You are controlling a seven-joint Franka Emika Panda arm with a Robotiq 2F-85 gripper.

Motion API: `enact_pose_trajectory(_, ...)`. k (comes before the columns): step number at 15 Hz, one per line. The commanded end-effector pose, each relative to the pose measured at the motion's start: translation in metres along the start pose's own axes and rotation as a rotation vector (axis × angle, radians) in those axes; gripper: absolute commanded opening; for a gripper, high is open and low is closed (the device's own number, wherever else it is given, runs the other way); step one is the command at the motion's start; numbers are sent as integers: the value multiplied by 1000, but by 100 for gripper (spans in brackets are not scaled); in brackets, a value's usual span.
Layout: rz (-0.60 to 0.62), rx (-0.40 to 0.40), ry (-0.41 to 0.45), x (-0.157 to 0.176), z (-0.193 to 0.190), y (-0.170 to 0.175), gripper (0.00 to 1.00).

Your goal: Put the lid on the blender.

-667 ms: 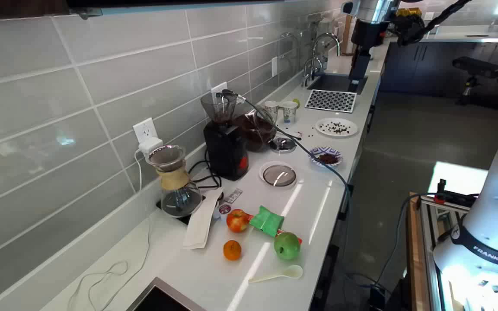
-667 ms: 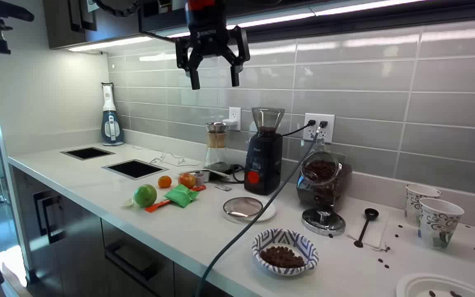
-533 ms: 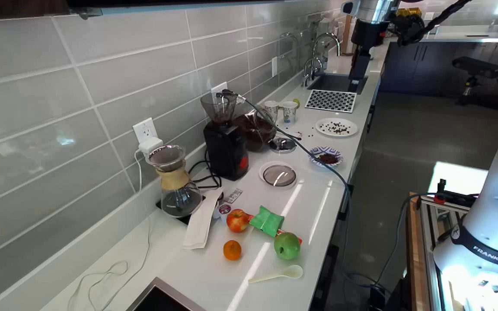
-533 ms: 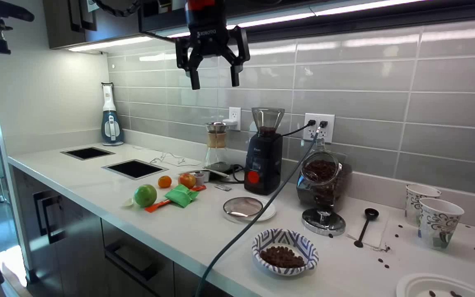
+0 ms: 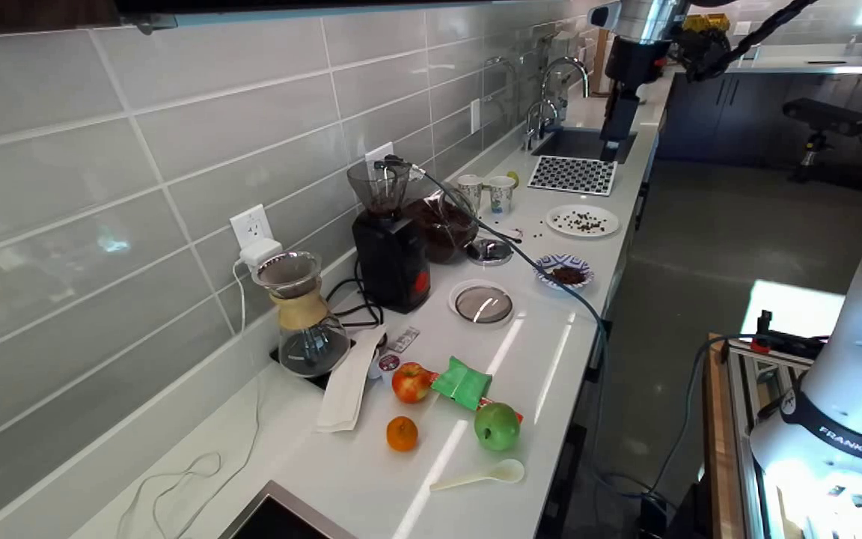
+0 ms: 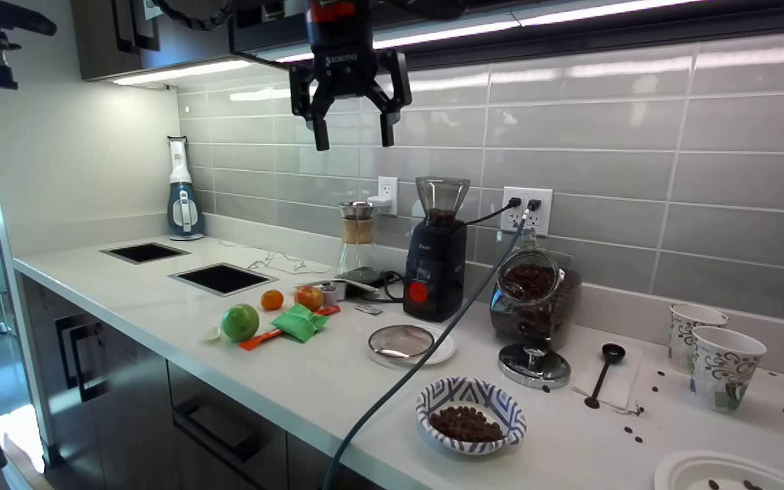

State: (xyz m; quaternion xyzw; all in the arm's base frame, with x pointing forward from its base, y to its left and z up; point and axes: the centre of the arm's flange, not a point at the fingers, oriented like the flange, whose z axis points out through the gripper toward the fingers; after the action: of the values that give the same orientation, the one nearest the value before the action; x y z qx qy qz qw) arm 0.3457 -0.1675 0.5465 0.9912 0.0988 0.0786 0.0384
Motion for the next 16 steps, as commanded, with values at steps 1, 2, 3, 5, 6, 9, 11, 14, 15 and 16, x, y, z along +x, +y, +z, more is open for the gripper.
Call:
enact_pose_trajectory(1, -125, 123, 37, 34, 76, -10, 100)
enact_pose_trajectory(2, -164, 162, 39, 40, 96, -18, 100)
enact_pose_trajectory(3, -202, 147, 26, 45, 118, -29, 100)
enact_pose_trajectory(5, -269, 115, -33, 54, 160, -47, 100)
enact_pose_trajectory(6, -290, 105, -48, 55, 180, -56, 100)
enact_pose_trajectory(9, -354, 24, -136, 66, 226, -81, 100)
enact_pose_trajectory(11, -406, -19, -191, 73, 251, -96, 100)
enact_pose_trajectory(14, -451, -107, -287, 80, 282, -112, 100)
enact_pose_trajectory(15, -460, -139, -317, 81, 291, -113, 100)
enact_pose_trajectory(16, -464, -171, -343, 82, 299, -114, 100)
